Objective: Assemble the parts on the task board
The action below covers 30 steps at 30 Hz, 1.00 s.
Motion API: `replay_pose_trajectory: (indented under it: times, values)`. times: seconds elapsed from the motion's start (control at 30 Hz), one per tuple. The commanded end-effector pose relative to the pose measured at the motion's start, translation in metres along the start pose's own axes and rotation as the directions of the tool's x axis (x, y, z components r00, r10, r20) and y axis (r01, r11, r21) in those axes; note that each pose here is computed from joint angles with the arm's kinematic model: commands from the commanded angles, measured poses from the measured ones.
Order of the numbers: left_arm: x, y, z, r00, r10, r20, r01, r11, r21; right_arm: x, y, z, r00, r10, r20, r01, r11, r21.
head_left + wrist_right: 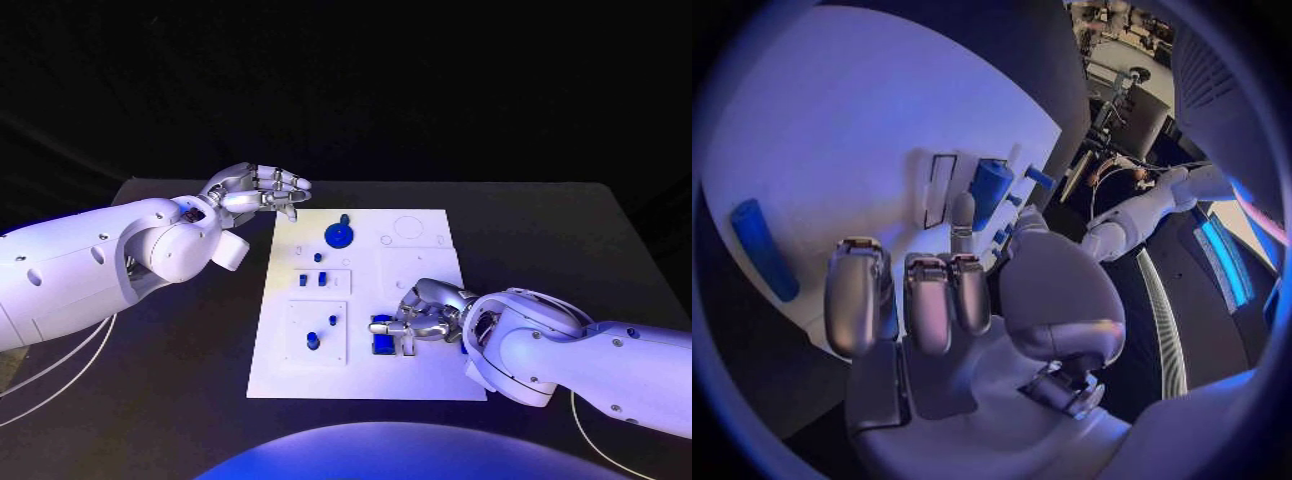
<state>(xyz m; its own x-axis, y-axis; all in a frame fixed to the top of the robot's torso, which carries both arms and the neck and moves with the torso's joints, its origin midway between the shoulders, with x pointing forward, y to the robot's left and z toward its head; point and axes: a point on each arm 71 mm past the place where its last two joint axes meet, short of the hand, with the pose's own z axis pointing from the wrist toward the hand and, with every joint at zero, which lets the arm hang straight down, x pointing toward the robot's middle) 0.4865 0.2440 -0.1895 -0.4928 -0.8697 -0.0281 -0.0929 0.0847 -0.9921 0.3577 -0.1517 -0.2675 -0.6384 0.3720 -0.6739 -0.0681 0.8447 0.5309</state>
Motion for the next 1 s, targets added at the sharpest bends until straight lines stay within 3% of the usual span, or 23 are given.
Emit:
replay_pose_trajectory:
  times: [0.03, 0.53, 0.67, 0.8, 1.0]
  values:
    - [0.0021, -0.0011, 0.0003, 1.000, -0.001, -0.015, 0.002, 1.000, 0.006, 0.000, 0.000, -0.001, 1.000, -0.013, 0.004, 0.013, 1.000, -0.005]
    - [0.0010, -0.0009, -0.0003, 1.000, -0.001, -0.011, 0.001, 1.000, 0.005, -0.004, -0.009, -0.014, 1.000, -0.015, 0.003, 0.016, 1.000, -0.012]
    - [0.0004, -0.0010, -0.0005, 1.000, 0.000, -0.009, 0.000, 1.000, 0.007, -0.013, -0.017, -0.022, 0.999, 0.002, 0.050, -0.001, 1.000, -0.013]
    - [-0.0004, -0.0010, -0.0004, 1.000, 0.001, -0.003, -0.001, 1.000, 0.009, -0.036, -0.030, -0.034, 0.991, 0.003, 0.131, -0.003, 1.000, 0.004]
    - [0.0002, -0.0011, 0.0004, 1.000, 0.001, -0.002, -0.001, 1.000, 0.012, -0.056, -0.050, -0.049, 0.983, -0.045, 0.179, 0.036, 0.998, 0.056]
